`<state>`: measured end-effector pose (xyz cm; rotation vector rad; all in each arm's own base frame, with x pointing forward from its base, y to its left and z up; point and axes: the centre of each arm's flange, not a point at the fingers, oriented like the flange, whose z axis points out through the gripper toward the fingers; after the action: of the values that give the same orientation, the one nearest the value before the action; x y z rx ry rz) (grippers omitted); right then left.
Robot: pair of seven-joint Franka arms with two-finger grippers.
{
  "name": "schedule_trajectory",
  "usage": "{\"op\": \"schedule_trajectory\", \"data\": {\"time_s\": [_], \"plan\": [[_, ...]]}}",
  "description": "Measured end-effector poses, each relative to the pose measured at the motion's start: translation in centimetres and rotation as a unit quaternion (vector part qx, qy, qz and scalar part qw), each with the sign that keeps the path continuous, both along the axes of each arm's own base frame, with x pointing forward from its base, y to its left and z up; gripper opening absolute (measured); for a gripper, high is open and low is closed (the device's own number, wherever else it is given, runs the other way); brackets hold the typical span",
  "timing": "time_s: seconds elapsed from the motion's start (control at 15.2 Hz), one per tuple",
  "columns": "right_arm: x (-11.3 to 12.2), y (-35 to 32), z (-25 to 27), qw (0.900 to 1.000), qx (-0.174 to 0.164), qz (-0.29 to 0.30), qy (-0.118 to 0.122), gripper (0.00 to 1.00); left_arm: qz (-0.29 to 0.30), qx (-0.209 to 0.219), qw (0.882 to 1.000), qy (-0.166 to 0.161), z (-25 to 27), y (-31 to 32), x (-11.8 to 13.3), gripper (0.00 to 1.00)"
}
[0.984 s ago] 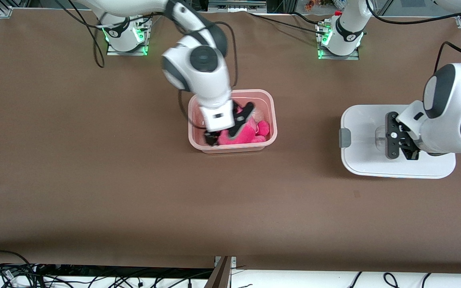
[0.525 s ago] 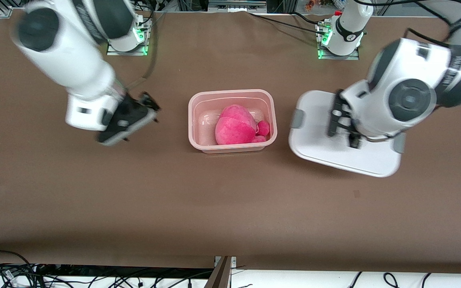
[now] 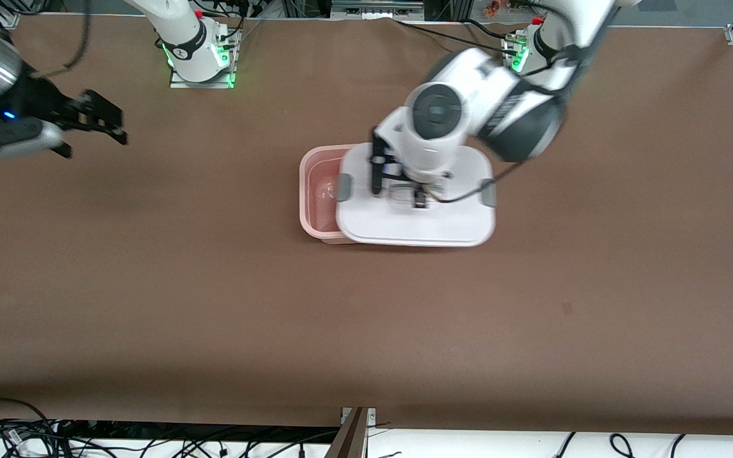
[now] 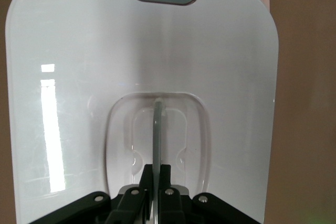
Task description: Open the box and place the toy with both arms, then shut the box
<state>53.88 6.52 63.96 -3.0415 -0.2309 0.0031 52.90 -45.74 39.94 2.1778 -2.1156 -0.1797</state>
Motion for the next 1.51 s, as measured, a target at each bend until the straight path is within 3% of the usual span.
{"op": "schedule_trajectory", "data": {"time_s": [0.26,0.66,0.92,1.38,1.51], "plan": [[-1.0,-1.7,-0.7,1.0,0.004,-0.024,0.002,1.0,0.009,-0.006,1.0,0.001,-4.7,-3.9,-1.7,0.07],[0.9,-1.3,-3.2,1.0,-0.002,-0.027,0.005,1.0,0.023,-0.007,1.0,-0.003,-4.4,-4.1,-1.6,0.07],[0.9,-1.4,-3.2,1.0,-0.003,-0.028,0.004,1.0,0.08,0.005,0.997,-0.007,-4.5,-6.0,-3.5,0.07],[1.0,-2.4,-3.2,0.999,-0.01,-0.036,0.003,1.0,0.087,0.008,0.996,-0.01,-4.7,-5.7,-3.2,0.07],[1.0,-2.8,-3.2,0.999,-0.011,-0.039,0.003,1.0,0.088,0.008,0.996,-0.01,-4.9,-5.6,-3.0,0.17]]}}
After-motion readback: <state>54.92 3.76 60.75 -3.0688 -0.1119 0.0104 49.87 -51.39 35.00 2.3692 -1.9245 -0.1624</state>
